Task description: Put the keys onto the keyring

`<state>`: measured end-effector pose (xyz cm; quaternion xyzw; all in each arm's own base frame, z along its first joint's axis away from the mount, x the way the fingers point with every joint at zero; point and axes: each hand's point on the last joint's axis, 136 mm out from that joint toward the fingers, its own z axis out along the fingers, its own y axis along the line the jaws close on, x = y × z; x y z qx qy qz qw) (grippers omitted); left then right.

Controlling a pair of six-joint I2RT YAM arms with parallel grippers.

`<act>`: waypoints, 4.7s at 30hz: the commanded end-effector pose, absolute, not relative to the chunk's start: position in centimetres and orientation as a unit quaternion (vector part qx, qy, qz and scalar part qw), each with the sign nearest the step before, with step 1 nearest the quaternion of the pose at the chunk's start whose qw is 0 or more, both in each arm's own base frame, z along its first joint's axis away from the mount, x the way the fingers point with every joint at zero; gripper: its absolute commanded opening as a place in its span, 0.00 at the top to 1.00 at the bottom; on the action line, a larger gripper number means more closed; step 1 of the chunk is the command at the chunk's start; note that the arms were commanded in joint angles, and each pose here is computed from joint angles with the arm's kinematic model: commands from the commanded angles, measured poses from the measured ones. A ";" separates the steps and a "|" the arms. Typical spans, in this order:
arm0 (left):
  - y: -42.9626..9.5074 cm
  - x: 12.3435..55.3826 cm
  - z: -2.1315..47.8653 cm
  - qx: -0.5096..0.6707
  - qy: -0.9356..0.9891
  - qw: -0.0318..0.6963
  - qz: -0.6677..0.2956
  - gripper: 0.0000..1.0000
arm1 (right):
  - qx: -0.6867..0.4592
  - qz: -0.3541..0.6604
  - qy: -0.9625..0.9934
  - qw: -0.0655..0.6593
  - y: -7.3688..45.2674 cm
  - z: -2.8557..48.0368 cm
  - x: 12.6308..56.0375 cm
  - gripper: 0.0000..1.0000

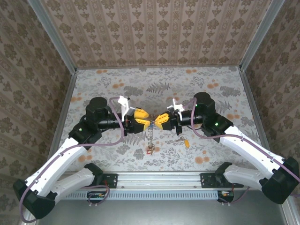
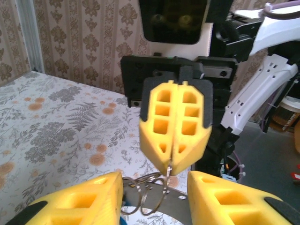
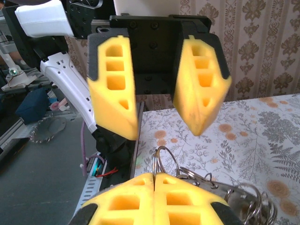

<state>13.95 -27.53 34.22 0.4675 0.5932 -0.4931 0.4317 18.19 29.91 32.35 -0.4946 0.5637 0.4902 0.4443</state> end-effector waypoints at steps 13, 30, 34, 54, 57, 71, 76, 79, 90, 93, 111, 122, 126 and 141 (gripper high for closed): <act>-28.2 10.5 35.2 0.531 0.556 0.398 -0.501 0.65 | -0.512 0.500 0.523 0.463 29.7 34.8 16.5 1.00; -28.1 12.1 34.2 0.530 0.584 0.432 -0.438 0.67 | -0.515 0.494 0.526 0.463 29.7 34.6 16.4 1.00; -27.8 11.9 34.1 0.530 0.587 0.429 -0.437 0.72 | -0.515 0.493 0.525 0.464 29.8 34.7 16.3 1.00; -28.7 11.1 32.6 0.539 0.591 0.390 -0.456 0.72 | -0.524 0.491 0.516 0.468 30.1 35.5 15.9 1.00; -28.7 11.0 32.8 0.540 0.588 0.392 -0.457 0.77 | -0.523 0.491 0.516 0.468 30.1 35.5 16.0 1.00; -28.1 10.9 33.3 0.546 0.580 0.413 -0.442 1.00 | -0.512 0.474 0.538 0.473 29.7 34.8 16.3 0.94; -28.1 10.8 33.0 0.559 0.581 0.404 -0.432 1.00 | -0.511 0.450 0.556 0.476 29.5 34.1 16.4 0.70; -28.2 10.8 32.8 0.566 0.586 0.400 -0.420 1.00 | -0.512 0.433 0.570 0.475 29.5 33.5 16.6 0.69; -28.6 10.9 32.2 0.579 0.593 0.392 -0.400 1.00 | -0.526 0.407 0.592 0.455 30.2 31.5 15.8 0.68; -28.7 10.8 32.2 0.582 0.591 0.391 -0.400 1.00 | -0.529 0.401 0.595 0.453 30.5 31.3 15.9 0.70; -28.5 11.2 32.1 0.580 0.597 0.398 -0.387 1.00 | -0.536 0.376 0.615 0.439 30.7 30.0 16.4 0.80; -28.7 11.2 32.0 0.581 0.598 0.394 -0.386 1.00 | -0.545 0.391 0.595 0.443 31.4 30.8 16.2 0.98; -28.8 11.2 31.9 0.581 0.598 0.393 -0.387 1.00 | -0.547 0.397 0.592 0.439 31.4 30.7 15.9 0.87; -29.1 11.4 32.1 0.582 0.598 0.392 -0.387 1.00 | -0.557 0.402 0.575 0.445 31.4 31.1 15.1 1.00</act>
